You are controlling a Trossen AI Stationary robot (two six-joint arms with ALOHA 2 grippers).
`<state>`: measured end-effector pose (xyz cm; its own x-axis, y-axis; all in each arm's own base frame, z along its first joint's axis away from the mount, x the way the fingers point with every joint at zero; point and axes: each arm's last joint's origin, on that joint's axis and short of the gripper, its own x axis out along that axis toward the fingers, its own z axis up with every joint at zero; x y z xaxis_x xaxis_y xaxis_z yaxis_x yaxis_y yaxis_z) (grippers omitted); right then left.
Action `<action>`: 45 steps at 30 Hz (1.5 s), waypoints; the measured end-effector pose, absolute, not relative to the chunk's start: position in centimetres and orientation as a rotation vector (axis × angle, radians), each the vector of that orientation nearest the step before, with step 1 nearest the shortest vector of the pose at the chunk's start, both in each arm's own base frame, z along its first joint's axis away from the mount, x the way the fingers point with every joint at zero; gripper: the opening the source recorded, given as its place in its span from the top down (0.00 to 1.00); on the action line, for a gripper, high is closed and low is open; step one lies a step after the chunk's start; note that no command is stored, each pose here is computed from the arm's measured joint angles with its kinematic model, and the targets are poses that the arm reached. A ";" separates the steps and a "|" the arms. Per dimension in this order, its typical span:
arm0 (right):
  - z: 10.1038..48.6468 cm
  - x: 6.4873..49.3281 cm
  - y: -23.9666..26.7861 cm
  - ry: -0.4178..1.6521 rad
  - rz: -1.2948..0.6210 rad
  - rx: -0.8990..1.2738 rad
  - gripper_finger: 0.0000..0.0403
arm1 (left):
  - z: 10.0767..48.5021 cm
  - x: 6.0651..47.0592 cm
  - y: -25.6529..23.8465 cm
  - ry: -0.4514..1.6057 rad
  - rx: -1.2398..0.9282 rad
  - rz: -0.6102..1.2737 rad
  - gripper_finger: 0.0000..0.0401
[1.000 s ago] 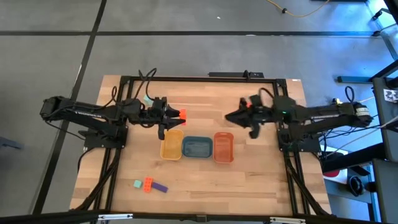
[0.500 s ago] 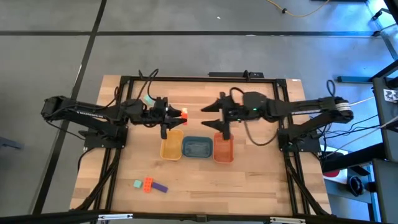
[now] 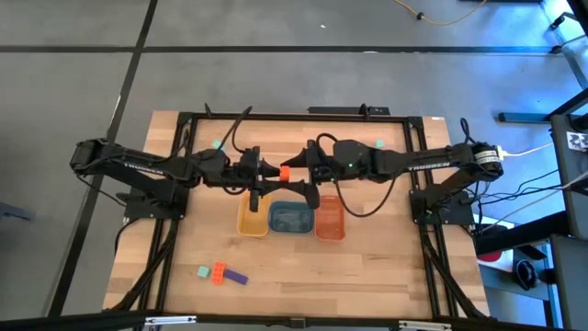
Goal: Sort & place blocks by color
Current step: Put the top left orange game piece into the orange bin
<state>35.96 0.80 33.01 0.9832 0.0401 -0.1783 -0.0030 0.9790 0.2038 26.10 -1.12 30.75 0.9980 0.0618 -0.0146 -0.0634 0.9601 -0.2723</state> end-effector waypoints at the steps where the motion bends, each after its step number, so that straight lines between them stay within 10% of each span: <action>1: 33.0 35.9 0.8 0.182 0.022 0.204 0.25 | 30.8 26.1 -1.1 0.005 -0.276 0.063 0.68; 19: 33.5 35.9 0.9 0.139 0.029 0.203 0.63 | 30.8 26.1 -1.1 0.008 -0.250 0.071 0.68; 45: 36.0 28.3 0.8 0.418 -0.114 0.134 0.63 | 33.5 19.6 0.7 0.157 -0.233 0.136 0.47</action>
<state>28.29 0.79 35.95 0.9078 -0.0827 -0.4111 0.1375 0.9849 0.1056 19.64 0.68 33.53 0.9786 0.1157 -0.1704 -0.1521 0.9638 -0.2191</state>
